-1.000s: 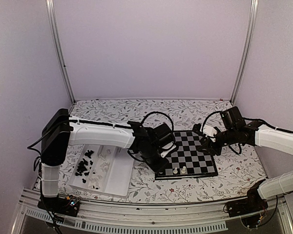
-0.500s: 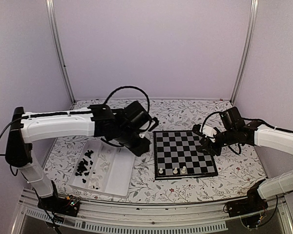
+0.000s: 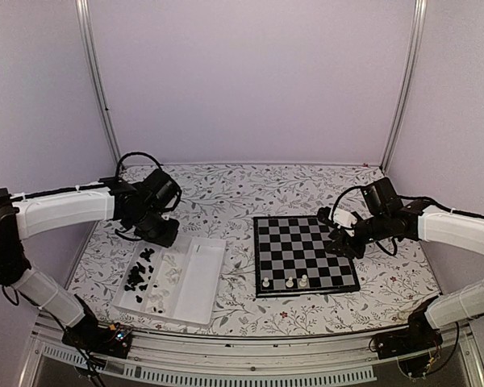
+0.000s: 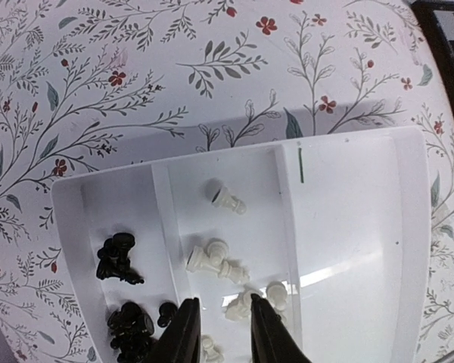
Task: Set up the chess pieces on the board
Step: Place the chess piece on the chessboard, then pick up the chess piece from the storage box.
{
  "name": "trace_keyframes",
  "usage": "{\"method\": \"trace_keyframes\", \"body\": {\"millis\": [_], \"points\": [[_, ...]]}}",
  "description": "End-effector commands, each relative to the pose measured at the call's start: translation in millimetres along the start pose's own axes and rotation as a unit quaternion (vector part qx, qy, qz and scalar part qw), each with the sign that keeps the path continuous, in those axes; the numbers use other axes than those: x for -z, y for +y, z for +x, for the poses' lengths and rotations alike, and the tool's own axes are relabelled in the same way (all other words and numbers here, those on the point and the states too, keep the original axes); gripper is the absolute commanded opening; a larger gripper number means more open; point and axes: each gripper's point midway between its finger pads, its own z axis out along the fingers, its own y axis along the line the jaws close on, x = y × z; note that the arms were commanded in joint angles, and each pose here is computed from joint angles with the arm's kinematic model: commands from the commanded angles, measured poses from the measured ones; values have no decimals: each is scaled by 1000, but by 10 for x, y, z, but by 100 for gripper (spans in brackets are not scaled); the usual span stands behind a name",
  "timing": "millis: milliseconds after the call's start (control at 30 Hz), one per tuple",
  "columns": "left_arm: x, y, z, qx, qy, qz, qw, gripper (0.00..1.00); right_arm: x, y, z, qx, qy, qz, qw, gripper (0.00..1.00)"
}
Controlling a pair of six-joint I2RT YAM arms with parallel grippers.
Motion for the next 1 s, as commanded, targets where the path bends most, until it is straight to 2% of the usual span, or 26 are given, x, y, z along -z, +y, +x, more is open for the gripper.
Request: {"method": "trace_keyframes", "body": {"millis": [0, 367, 567, 967], "points": [[-158, -22, -48, -1, 4, 6, 1000, 29, -26, -26, 50, -5, 7, 4, 1000, 45], [-504, 104, 101, -1, 60, -31, 998, 29, -60, -16, 79, -6, 12, -1, 1000, 45], [-600, 78, 181, -4, 77, -21, 997, 29, -72, -19, 89, -6, 15, -2, 1000, 45], [-737, 42, 279, -6, 102, -19, 995, 22, -79, -16, 99, -6, 17, -3, 1000, 46]]}}
